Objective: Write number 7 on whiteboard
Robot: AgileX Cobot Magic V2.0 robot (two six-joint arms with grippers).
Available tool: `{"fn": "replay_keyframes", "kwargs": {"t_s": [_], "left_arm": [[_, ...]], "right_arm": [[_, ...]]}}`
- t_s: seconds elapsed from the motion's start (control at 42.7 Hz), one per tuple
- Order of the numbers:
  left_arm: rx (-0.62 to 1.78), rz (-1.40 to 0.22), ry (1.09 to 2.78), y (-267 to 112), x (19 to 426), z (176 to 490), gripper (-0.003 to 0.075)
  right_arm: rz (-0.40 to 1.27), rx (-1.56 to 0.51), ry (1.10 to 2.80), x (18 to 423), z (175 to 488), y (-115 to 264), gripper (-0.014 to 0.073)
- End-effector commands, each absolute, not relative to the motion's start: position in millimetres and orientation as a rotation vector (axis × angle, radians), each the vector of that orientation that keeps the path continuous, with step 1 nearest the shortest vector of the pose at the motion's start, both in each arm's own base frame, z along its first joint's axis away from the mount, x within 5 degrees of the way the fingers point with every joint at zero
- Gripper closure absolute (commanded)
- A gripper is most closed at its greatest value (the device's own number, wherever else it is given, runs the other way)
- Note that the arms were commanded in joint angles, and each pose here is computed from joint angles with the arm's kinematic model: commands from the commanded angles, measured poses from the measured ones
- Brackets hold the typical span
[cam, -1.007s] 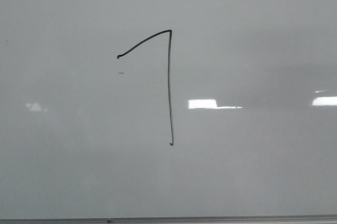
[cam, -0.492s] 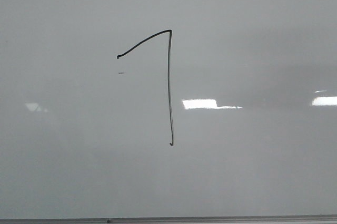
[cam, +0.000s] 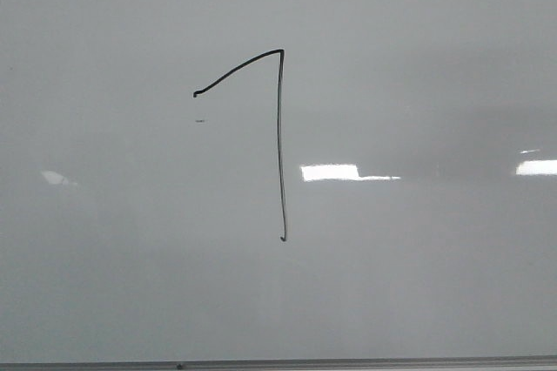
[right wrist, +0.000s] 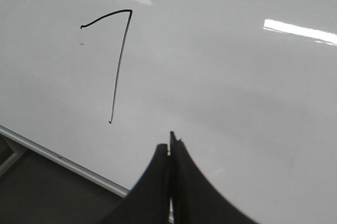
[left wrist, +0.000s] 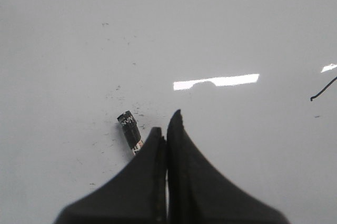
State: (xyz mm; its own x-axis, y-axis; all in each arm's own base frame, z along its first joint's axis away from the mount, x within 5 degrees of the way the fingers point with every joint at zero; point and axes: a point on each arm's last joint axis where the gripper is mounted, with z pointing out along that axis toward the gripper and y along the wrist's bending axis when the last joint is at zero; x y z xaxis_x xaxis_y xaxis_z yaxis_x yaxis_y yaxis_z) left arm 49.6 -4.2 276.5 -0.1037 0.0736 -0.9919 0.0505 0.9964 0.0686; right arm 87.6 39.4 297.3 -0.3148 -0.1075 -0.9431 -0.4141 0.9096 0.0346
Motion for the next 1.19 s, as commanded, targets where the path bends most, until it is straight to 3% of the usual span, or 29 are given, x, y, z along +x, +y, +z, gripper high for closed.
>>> {"fn": "replay_keyframes", "kwargs": {"t_s": [0.0,0.398,1.171], "left_arm": [[0.067,0.008,1.539,-3.4,45.7,282.4,0.0741],[0.037,0.030,1.511,-0.5,55.3,206.4,0.0741],[0.041,0.026,1.539,-0.9,55.2,205.3,0.0741]], "right_arm": [[0.313,-0.341,1.796,90.2,311.1,37.7,0.0663],[0.315,-0.345,1.805,89.9,310.3,38.0,0.0663],[0.315,-0.346,1.807,89.8,310.2,38.0,0.0663]]}}
